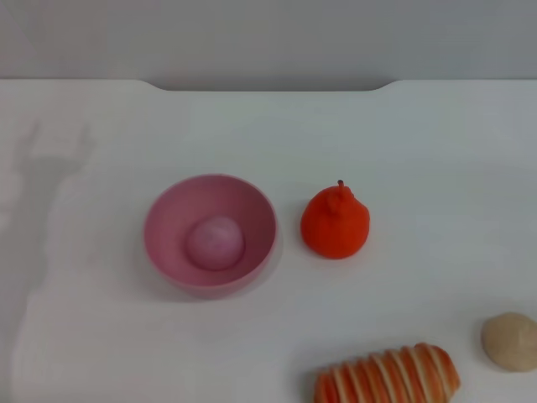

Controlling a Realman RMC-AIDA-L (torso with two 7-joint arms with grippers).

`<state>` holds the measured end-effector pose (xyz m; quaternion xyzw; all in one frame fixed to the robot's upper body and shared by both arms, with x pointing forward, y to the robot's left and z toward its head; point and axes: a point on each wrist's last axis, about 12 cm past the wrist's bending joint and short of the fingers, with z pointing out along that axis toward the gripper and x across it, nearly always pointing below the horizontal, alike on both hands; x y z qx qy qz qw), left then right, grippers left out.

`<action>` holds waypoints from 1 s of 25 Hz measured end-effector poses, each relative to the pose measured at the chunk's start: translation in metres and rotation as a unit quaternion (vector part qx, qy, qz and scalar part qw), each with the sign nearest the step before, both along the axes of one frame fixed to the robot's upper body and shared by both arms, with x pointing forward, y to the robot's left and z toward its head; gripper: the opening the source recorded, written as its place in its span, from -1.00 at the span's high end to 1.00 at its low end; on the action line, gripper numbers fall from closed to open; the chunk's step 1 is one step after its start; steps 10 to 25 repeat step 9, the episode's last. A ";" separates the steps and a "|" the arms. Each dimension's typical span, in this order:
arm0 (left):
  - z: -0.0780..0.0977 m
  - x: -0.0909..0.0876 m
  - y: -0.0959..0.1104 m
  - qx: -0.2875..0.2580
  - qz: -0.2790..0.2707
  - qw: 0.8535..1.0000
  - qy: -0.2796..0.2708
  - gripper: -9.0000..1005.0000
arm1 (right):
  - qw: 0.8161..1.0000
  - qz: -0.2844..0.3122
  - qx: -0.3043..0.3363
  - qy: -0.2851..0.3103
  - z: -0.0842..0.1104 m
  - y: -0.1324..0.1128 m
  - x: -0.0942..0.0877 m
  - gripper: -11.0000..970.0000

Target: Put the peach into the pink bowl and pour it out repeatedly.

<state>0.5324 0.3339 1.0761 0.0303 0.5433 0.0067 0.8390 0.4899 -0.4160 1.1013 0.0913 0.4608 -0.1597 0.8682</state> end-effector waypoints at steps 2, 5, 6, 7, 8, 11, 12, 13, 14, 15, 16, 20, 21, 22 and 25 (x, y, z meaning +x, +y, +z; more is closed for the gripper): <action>-0.010 -0.018 0.005 -0.004 0.009 1.000 0.005 -0.65 | 1.000 -0.016 0.010 0.006 -0.006 -0.002 -0.004 0.02; -0.013 -0.025 0.007 -0.006 0.012 1.000 0.008 -0.65 | 0.999 -0.025 0.020 0.019 -0.014 -0.002 -0.010 0.02; -0.023 -0.038 0.009 -0.014 0.019 0.999 0.022 -0.65 | 0.999 -0.025 0.020 0.019 -0.014 -0.002 -0.010 0.02; -0.027 -0.044 0.010 -0.017 0.024 0.999 0.032 -0.65 | 0.999 -0.026 0.023 0.023 -0.016 -0.002 -0.011 0.02; -0.029 -0.047 0.011 -0.018 0.027 0.999 0.038 -0.65 | 0.999 -0.026 0.025 0.026 -0.017 -0.001 -0.011 0.02; -0.029 -0.047 0.011 -0.018 0.027 0.999 0.038 -0.65 | 0.999 -0.026 0.026 0.028 -0.019 -0.001 -0.012 0.02; -0.029 -0.047 0.011 -0.018 0.027 0.999 0.038 -0.65 | 0.999 -0.026 0.026 0.028 -0.019 -0.001 -0.012 0.02; -0.029 -0.047 0.011 -0.018 0.027 0.999 0.038 -0.65 | 0.999 -0.026 0.026 0.028 -0.019 -0.001 -0.012 0.02; -0.029 -0.047 0.011 -0.018 0.027 0.999 0.038 -0.65 | 0.999 -0.026 0.026 0.028 -0.019 -0.001 -0.012 0.02; -0.029 -0.047 0.011 -0.018 0.027 0.999 0.038 -0.65 | 0.999 -0.026 0.026 0.028 -0.019 -0.001 -0.012 0.02; -0.029 -0.047 0.011 -0.018 0.027 0.999 0.038 -0.65 | 0.999 -0.026 0.026 0.028 -0.019 -0.001 -0.012 0.02; -0.029 -0.047 0.011 -0.018 0.027 0.999 0.038 -0.65 | 0.999 -0.026 0.026 0.028 -0.019 -0.001 -0.012 0.02; -0.029 -0.047 0.011 -0.018 0.027 0.999 0.038 -0.65 | 0.999 -0.026 0.026 0.028 -0.019 -0.001 -0.012 0.02; -0.029 -0.047 0.011 -0.018 0.027 0.999 0.038 -0.65 | 0.999 -0.026 0.026 0.028 -0.019 -0.001 -0.012 0.02; -0.029 -0.047 0.011 -0.018 0.027 0.999 0.038 -0.65 | 0.999 -0.026 0.026 0.028 -0.019 -0.001 -0.012 0.02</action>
